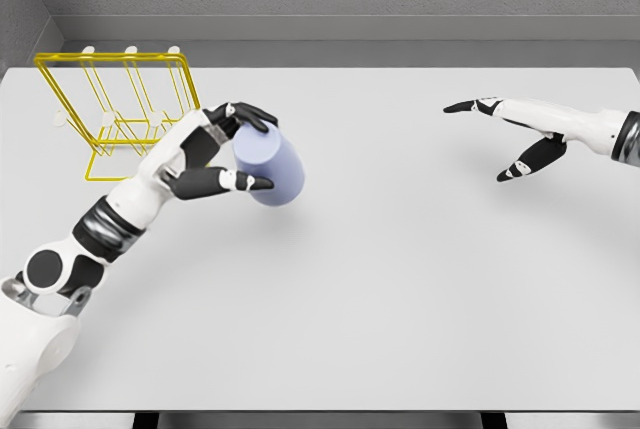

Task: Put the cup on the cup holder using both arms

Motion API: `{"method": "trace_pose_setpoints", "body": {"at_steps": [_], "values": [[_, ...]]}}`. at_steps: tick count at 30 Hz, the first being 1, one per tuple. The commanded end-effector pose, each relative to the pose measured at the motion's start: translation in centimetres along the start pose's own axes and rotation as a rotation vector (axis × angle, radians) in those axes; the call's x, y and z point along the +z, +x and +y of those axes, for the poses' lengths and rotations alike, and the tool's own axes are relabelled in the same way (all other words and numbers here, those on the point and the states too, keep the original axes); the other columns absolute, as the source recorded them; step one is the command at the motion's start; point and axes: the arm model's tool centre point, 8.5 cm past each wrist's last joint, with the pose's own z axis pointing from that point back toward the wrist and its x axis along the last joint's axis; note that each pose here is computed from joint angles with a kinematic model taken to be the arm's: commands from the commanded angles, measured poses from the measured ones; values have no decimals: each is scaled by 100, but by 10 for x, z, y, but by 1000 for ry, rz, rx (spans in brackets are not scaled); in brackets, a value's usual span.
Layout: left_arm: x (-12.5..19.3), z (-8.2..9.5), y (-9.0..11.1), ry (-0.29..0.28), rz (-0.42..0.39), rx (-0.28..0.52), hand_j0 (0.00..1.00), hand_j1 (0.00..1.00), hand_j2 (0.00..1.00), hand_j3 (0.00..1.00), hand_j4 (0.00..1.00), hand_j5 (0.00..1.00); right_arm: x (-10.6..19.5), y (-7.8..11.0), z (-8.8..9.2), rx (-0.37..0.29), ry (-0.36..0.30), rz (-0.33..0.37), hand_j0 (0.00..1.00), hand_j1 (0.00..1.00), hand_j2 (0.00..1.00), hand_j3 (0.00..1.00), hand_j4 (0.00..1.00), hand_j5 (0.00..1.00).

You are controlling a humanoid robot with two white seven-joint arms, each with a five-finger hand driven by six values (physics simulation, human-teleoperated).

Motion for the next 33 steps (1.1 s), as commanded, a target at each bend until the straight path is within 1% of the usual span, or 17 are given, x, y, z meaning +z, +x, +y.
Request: {"method": "trace_pose_setpoints", "body": {"at_steps": [1, 2, 6, 7, 10, 11, 20, 24, 33], "values": [[3, 7, 6, 8, -5, -10, 47, 47, 47, 47, 47, 47, 1, 0, -1, -6, -6, -1, 100, 100, 100, 100, 100, 100], [3, 11, 11, 14, -15, -12, 47, 47, 47, 47, 47, 47, 1, 0, -1, -6, -6, -1, 100, 100, 100, 100, 100, 100], [5, 15, 16, 12, -16, -27, 47, 47, 47, 47, 47, 47, 1, 0, -1, -6, -6, -1, 100, 100, 100, 100, 100, 100], [6, 19, 19, 22, -23, -34, 47, 47, 47, 47, 47, 47, 1, 0, -1, -5, -5, 0, 100, 100, 100, 100, 100, 100], [5, 20, 20, 23, -27, -38, 47, 47, 47, 47, 47, 47, 1, 0, -1, -6, -6, -1, 100, 100, 100, 100, 100, 100], [6, 25, 24, 32, -29, -48, 47, 47, 47, 47, 47, 47, 1, 0, -1, -6, -6, -1, 100, 100, 100, 100, 100, 100], [8, 36, 33, 43, -39, -65, 47, 47, 47, 47, 47, 47, 1, 0, -1, -5, -5, 0, 100, 100, 100, 100, 100, 100], [12, 45, 40, 56, -41, -81, 47, 47, 47, 47, 47, 47, 0, 0, -1, -5, -5, -1, 100, 100, 100, 100, 100, 100], [8, 57, 52, 59, -53, -113, 47, 47, 47, 47, 47, 47, 1, 0, -2, -4, -6, 0, 100, 100, 100, 100, 100, 100]]}}
